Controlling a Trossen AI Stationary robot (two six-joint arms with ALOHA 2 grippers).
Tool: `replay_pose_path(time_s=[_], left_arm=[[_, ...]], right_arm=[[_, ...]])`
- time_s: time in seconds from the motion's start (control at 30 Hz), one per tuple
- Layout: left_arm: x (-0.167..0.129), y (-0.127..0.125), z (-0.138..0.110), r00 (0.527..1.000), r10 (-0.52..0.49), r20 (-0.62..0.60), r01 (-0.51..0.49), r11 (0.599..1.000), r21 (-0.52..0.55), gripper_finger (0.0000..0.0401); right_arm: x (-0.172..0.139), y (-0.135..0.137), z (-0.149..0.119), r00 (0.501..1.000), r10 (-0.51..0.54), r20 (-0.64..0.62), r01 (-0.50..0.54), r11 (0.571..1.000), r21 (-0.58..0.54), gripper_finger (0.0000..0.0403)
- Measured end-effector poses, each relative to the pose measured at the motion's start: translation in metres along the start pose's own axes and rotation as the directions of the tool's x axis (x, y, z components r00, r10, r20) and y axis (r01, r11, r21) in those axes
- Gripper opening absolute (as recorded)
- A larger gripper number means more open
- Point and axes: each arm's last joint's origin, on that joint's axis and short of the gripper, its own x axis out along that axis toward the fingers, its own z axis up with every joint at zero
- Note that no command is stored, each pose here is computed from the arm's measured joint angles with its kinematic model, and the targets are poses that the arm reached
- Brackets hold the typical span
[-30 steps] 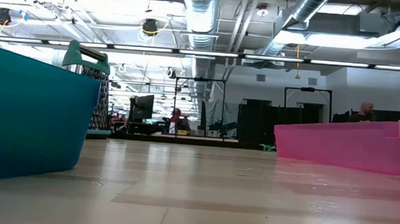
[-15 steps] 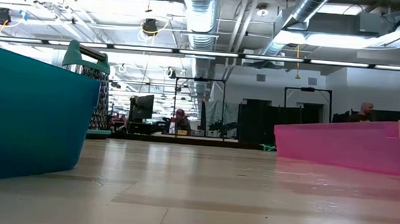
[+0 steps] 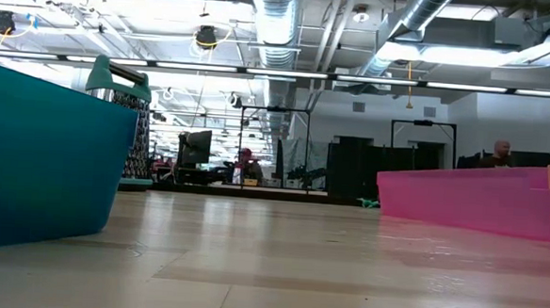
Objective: Pick & Place Kitchen Items
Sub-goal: Put the red spatula into the orange bin
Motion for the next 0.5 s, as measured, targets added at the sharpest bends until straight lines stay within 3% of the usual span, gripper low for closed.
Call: replay_pose_path(time_s=[0.1,0.27,0.5], left_arm=[[0.003,0.003,-0.002,1.000,0.013,0.006,-0.013,1.000,-0.011,0.0048],[0.005,0.007,-0.003,1.000,0.021,0.006,-0.021,0.999,-0.032,0.0047],[0.000,0.008,0.002,0.999,0.039,0.019,-0.039,0.999,0.001,0.0068]], right_arm=[[-0.001,0.000,0.002,0.999,0.050,0.003,-0.050,0.999,-0.015,0.0018],[0.000,0.003,0.002,0.996,0.084,0.008,-0.084,0.996,-0.021,0.0007],[-0.021,0.014,0.017,1.000,-0.004,0.011,0.003,0.998,0.058,0.0006]])
